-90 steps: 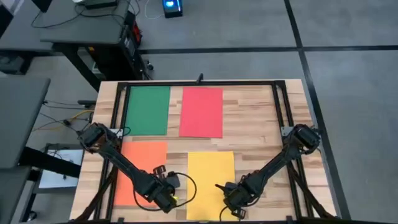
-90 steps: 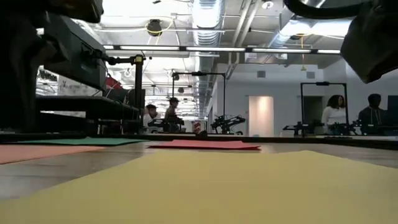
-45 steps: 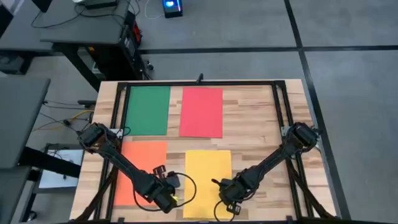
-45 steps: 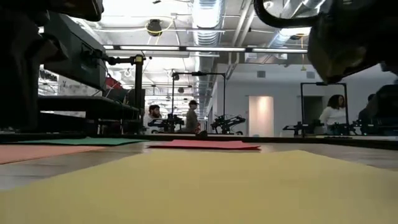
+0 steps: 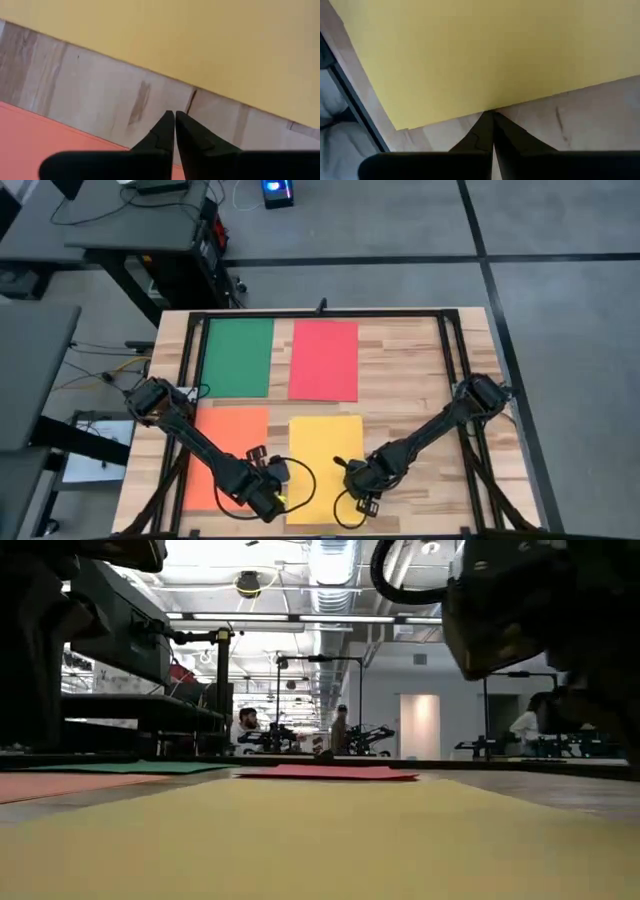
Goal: Organize paper
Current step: Stack the yellow paper on top of the yellow paper
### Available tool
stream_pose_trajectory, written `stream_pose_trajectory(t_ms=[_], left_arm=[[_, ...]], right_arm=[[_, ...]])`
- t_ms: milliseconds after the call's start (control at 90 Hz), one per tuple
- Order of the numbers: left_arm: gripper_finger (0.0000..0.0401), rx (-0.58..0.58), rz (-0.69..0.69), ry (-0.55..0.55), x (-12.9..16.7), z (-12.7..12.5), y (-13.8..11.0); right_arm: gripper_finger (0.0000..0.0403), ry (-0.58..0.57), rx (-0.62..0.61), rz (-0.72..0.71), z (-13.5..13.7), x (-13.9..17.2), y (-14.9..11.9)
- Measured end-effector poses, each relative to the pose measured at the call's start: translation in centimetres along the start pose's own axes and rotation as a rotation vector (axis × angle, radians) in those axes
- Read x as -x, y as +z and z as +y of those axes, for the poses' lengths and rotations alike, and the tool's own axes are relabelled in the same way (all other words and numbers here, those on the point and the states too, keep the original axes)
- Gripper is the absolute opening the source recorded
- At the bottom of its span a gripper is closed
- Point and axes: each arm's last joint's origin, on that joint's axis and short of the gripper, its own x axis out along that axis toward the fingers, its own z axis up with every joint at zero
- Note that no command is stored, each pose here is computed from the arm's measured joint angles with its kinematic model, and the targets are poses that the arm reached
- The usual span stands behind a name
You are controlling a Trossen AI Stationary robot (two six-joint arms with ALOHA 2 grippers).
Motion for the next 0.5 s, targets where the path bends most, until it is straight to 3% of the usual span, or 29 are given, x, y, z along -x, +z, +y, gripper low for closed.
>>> stream_pose_trajectory(t_ms=[267,500], left_arm=[[0.0000,-0.017,0.002,0.004,0.0,0.0,0.0],[0.0000,-0.065,0.028,0.043,0.4,0.4,0.2]], right_arm=[[0.0000,-0.009,0.020,-0.012,-0.4,0.1,0.4],[0.0000,-0.032,0.048,-0.007,0.4,0.9,-1.0]])
